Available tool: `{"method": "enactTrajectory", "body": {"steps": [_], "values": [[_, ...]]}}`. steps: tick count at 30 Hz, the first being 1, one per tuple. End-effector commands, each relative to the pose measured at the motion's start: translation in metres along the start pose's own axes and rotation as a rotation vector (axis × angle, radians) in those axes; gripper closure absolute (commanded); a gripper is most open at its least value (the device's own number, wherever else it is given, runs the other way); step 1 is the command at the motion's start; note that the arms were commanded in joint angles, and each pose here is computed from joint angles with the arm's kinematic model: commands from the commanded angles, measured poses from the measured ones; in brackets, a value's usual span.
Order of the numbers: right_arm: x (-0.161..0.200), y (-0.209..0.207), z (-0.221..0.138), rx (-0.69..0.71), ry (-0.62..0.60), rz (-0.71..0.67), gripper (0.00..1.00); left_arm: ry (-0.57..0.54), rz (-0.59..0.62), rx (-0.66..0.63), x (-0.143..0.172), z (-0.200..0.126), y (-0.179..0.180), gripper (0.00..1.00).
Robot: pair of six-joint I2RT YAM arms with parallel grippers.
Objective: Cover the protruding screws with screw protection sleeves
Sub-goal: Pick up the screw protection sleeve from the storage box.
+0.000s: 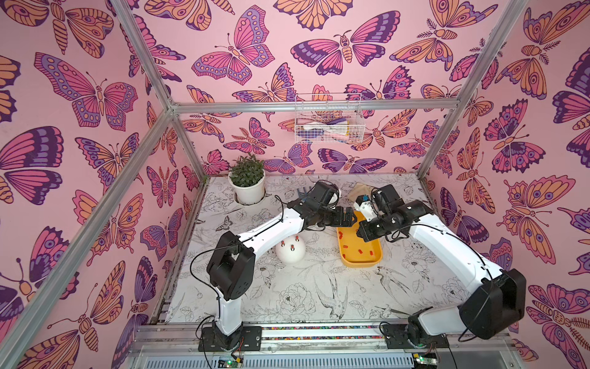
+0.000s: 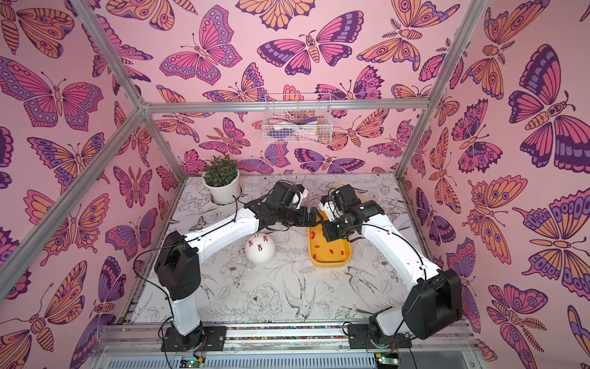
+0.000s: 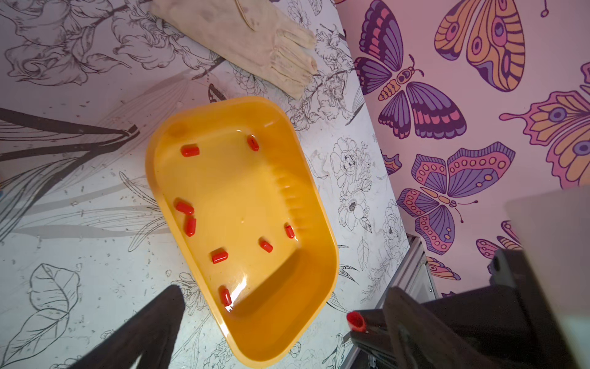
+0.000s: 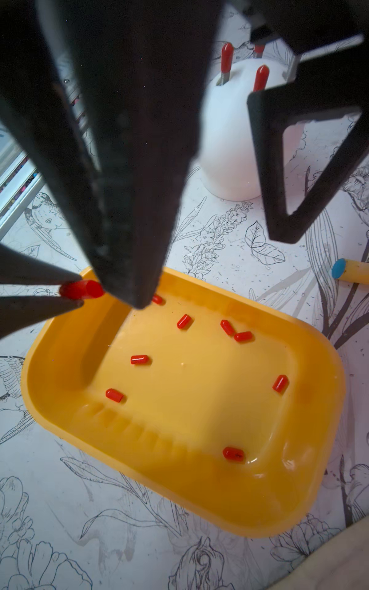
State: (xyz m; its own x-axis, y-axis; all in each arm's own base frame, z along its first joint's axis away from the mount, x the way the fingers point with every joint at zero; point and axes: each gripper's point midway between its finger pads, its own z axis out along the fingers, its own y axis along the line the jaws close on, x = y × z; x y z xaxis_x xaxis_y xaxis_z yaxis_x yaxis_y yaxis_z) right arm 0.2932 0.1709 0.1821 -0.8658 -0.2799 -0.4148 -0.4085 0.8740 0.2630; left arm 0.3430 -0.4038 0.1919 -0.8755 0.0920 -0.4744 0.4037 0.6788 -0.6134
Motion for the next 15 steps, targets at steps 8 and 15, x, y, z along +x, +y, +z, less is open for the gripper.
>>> {"method": "enactTrajectory", "body": {"steps": [8,15], "values": [[-0.018,0.007,-0.024,-0.018,-0.086,0.002,0.9,0.023,0.029,0.038,0.006,0.013,-0.011,0.0],[-0.021,0.006,-0.029,-0.015,-0.11,0.009,0.9,0.026,0.027,0.035,0.009,0.015,-0.01,0.0]]}}
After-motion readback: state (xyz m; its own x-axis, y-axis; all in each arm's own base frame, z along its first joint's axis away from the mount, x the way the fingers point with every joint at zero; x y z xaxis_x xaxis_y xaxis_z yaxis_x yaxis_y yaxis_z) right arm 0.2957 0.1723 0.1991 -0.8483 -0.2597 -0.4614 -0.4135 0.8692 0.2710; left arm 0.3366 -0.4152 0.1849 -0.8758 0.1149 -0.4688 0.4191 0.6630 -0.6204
